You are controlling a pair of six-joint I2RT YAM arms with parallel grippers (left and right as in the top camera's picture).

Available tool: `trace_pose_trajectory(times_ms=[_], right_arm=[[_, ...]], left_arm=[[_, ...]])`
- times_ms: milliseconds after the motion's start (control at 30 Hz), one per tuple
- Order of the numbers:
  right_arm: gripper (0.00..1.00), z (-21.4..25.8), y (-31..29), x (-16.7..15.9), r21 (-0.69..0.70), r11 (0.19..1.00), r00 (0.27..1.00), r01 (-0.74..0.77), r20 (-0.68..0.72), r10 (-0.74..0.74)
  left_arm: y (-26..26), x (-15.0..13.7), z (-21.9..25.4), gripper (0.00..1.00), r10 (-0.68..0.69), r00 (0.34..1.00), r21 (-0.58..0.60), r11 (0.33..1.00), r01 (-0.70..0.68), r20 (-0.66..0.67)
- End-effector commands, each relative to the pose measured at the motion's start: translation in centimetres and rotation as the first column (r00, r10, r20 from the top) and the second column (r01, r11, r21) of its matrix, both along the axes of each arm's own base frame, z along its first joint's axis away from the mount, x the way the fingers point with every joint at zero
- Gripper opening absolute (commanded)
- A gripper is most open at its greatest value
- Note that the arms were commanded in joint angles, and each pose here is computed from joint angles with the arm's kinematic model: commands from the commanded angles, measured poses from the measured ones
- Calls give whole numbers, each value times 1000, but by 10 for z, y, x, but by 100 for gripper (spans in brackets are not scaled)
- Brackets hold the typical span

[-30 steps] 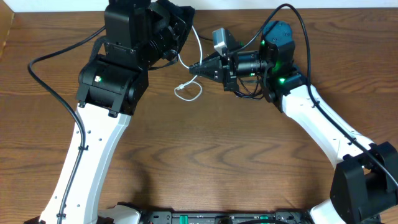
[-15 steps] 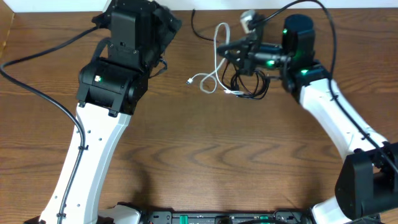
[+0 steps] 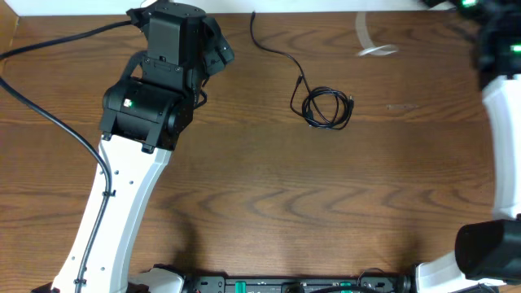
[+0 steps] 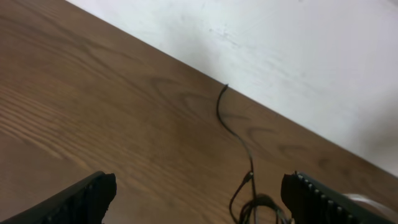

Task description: Untangle cables

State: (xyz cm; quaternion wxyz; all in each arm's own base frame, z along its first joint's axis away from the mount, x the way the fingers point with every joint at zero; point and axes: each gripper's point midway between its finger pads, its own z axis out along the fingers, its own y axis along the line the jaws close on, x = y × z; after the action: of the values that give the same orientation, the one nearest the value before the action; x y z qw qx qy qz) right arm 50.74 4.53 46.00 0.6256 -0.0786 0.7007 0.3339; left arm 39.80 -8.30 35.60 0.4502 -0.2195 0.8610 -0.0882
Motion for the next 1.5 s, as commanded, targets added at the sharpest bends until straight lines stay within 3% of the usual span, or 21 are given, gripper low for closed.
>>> trace_pose_trajectory(times_ms=[0, 233, 467, 667, 867, 900, 933, 967, 1000, 1067, 1133, 1267, 1433, 1467], right_arm=[[1, 3, -66, 14, 3, 972, 972, 237, 3, -237], [1, -37, -172, 51, -66, 843, 846, 533, 25, -533], [1, -80, -232, 97, -26, 752, 747, 659, 139, -650], [1, -127, -301, 103, -19, 573, 572, 819, 111, -813], [1, -186, -344, 97, -107, 511, 515, 853, 5, -857], [10, -197, -351, 94, -126, 501, 503, 856, -18, -864], [27, -201, -355, 93, -133, 497, 498, 857, -30, -867], [78, -215, -363, 89, -153, 489, 485, 858, -65, -872], [99, -223, -367, 86, -168, 485, 477, 858, -90, -874], [99, -231, -372, 81, -186, 483, 468, 856, -121, -876], [99, -234, -360, 84, -178, 560, 540, 809, -147, -828], [99, -222, -306, 96, -95, 781, 763, 617, -170, -623], [99, -208, -268, 97, 33, 867, 848, 496, -230, -477], [99, -211, -241, 94, 84, 915, 891, 395, -279, -359]], left_arm=[[4, 0, 3, 90, -6, 1000, 41, 999, 6, -2], [5, -5, -4, 91, -9, 999, 50, 999, 11, -35], [4, -6, -9, 90, -14, 999, 50, 999, 17, -51], [2, -2, -26, 90, -13, 995, 66, 998, 20, -100], [-10, 6, -36, 90, -55, 991, 34, 998, 60, -123], [-13, 8, -38, 90, -66, 990, 25, 997, 70, -125], [-15, 10, -40, 91, -73, 989, 19, 997, 76, -127], [-19, 13, -42, 91, -86, 988, 8, 996, 88, -129], [-21, 14, -44, 91, -94, 987, 2, 995, 95, -133], [-23, 16, -47, 90, -97, 985, 2, 995, 98, -140], [-23, 16, -48, 90, -97, 985, 2, 995, 98, -142], [-23, 16, -48, 91, -98, 985, 2, 995, 99, -144], [-38, 13, -51, 91, -211, 965, -4, 977, 213, -158], [-49, 13, -56, 90, -273, 947, -18, 962, 274, -171]])
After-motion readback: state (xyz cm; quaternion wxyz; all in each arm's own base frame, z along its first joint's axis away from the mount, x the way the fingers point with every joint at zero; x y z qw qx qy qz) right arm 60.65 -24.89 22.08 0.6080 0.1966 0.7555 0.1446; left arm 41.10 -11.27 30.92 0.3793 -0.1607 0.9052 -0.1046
